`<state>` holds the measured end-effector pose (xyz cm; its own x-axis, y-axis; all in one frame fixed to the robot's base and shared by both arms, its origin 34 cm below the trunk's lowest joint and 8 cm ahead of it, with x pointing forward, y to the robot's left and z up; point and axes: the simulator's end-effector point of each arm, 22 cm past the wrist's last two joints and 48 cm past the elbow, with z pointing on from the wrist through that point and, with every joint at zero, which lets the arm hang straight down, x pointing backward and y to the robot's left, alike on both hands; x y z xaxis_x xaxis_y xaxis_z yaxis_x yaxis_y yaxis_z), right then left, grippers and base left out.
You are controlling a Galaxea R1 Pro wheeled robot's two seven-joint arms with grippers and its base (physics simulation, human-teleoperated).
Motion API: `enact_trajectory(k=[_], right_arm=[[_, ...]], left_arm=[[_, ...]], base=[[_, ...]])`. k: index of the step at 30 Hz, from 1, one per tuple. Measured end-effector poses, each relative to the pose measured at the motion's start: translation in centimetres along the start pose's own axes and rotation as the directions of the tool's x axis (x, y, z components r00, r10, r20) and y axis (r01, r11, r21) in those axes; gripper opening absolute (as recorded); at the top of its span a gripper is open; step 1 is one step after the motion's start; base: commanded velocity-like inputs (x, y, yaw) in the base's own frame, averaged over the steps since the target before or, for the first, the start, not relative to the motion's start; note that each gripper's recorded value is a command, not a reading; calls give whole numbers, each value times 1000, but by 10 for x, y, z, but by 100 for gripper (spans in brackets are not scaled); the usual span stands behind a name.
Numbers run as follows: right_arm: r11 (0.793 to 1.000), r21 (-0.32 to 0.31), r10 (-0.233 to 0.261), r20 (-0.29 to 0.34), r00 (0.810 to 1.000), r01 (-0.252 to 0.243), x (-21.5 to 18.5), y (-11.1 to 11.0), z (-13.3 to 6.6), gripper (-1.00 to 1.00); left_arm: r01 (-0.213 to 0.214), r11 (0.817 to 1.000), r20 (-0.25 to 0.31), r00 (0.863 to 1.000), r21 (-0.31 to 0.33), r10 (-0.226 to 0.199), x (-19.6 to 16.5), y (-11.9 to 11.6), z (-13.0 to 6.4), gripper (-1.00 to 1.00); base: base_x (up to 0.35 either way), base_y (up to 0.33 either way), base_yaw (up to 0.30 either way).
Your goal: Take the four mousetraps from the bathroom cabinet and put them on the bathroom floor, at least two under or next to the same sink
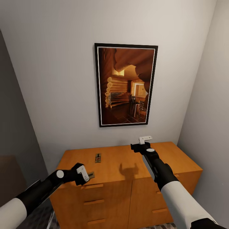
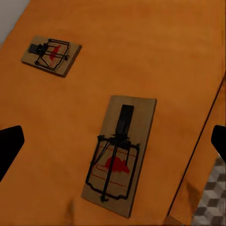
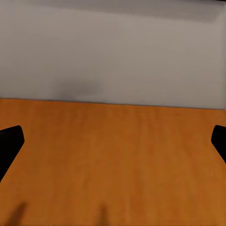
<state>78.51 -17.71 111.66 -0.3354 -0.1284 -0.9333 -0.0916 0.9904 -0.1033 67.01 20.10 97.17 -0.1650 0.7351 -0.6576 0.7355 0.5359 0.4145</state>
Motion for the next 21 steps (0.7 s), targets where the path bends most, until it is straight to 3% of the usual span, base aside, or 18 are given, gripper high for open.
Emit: enact_trajectory(k=[8,21], right_arm=[[1000,-1,-1,-2,1000,1,1,0,0,100],[1000,-2,-4,-10,1000,4,5,1,1,100]], left_arm=[[31,999,63,997,35,-33,-13,4,-4,100],[51,998,84,995,34,-54,-18,10,-8,100]], base=[[0,0,0],[0,0,0]])
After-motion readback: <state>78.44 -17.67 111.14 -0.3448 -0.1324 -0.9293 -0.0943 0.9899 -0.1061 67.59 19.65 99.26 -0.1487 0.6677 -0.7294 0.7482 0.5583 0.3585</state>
